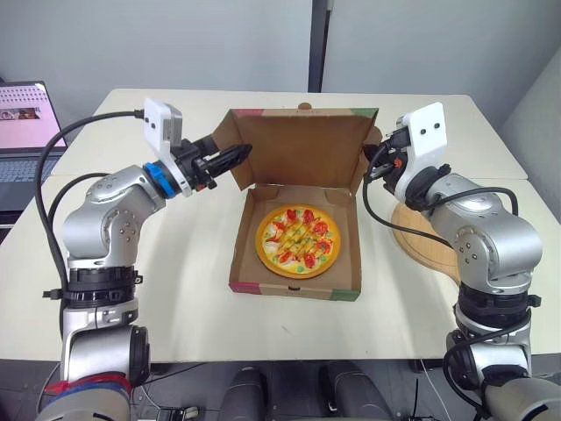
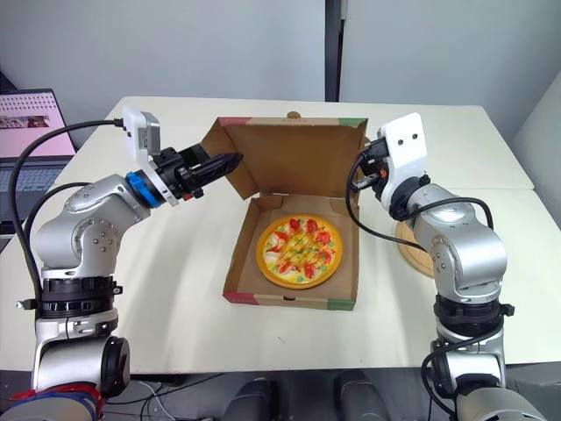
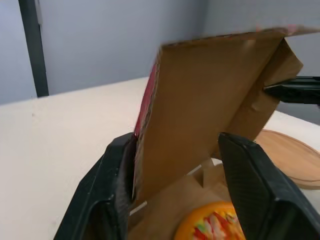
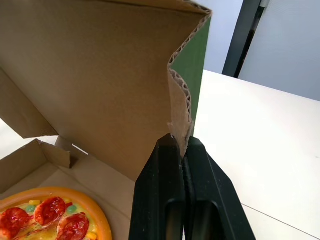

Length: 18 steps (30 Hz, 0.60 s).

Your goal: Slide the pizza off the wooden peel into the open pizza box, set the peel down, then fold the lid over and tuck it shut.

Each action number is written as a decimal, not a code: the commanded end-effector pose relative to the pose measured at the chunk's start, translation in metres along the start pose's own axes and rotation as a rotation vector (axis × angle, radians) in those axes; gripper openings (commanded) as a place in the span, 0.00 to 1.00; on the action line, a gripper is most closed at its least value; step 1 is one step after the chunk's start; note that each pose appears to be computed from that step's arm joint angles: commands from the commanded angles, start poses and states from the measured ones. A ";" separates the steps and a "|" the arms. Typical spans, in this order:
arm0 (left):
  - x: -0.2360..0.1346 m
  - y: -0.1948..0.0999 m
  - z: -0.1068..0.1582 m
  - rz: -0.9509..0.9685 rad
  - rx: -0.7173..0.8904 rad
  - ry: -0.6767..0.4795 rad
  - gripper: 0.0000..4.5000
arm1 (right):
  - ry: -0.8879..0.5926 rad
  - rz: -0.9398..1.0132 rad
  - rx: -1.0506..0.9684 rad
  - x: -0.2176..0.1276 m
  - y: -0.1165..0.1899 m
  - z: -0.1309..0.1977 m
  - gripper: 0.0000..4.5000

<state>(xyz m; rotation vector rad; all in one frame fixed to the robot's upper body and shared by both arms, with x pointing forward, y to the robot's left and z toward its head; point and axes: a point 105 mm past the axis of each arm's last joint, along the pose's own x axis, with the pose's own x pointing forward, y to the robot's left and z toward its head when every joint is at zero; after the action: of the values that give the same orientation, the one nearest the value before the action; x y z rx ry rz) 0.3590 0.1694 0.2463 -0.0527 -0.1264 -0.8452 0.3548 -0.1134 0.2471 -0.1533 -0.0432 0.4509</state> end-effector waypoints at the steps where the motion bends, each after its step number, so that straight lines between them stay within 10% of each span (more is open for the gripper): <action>1: -0.011 -0.003 0.019 0.025 0.039 -0.041 0.55 | -0.069 0.028 -0.030 -0.004 0.006 0.017 0.00; 18: -0.008 0.004 0.016 0.127 0.050 -0.121 0.55 | -0.075 0.054 -0.030 0.001 0.009 0.019 0.00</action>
<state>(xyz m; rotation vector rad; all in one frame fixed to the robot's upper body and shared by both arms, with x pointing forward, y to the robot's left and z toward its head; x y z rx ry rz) 0.3572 0.1815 0.2491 -0.0805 -0.1955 -0.7164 0.3554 -0.1088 0.2467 -0.1585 -0.0476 0.4782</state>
